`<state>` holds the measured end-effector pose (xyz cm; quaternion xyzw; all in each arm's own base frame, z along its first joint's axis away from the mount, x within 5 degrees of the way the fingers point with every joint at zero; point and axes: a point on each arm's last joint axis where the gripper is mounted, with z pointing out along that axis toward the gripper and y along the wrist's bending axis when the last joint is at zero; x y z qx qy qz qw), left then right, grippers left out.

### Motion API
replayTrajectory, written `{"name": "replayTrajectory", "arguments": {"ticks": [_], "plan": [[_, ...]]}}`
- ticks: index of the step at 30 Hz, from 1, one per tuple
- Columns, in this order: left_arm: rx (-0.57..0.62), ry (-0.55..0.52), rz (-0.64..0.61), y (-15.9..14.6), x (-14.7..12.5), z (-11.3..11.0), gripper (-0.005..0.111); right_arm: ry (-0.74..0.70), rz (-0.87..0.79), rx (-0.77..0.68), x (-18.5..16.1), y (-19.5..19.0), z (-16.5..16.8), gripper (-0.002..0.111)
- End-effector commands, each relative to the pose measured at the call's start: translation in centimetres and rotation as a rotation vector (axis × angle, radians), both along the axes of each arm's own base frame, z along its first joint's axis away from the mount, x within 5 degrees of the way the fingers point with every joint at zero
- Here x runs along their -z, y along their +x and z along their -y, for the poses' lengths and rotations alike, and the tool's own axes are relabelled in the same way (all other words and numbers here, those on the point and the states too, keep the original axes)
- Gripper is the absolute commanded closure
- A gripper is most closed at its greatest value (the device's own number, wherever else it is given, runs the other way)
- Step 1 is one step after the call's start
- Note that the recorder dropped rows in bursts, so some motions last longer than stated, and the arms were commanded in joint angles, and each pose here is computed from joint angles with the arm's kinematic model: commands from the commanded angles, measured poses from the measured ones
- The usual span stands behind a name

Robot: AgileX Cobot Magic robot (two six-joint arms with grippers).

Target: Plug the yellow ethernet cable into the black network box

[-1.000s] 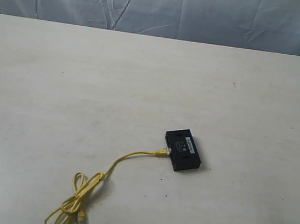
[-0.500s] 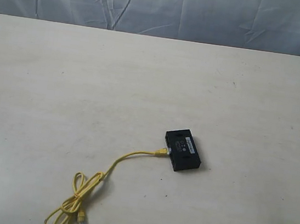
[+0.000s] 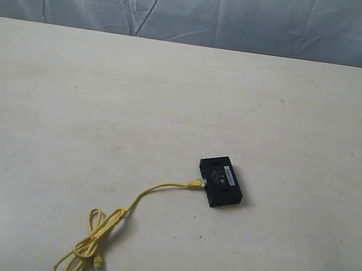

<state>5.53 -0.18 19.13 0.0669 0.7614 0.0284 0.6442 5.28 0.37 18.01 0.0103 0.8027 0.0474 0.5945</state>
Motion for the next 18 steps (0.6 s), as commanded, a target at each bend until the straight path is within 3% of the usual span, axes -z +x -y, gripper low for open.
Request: {"name": "replayTrajectory", "arguments": {"ticks": [1, 10, 18], "plan": [[0.001, -0.065, 0.009, -0.01, 0.03, 0.12, 0.107, -0.001, 0.018, 0.007, -0.04, 0.02, 0.04, 0.109], [0.001, -0.164, 0.019, 0.01, -0.12, 0.26, 0.107, -0.001, 0.018, 0.007, -0.04, 0.02, 0.04, 0.109], [0.000, -0.165, 0.019, 0.01, -0.12, 0.25, 0.107, -0.001, 0.018, 0.007, -0.04, 0.02, 0.04, 0.109]]}}
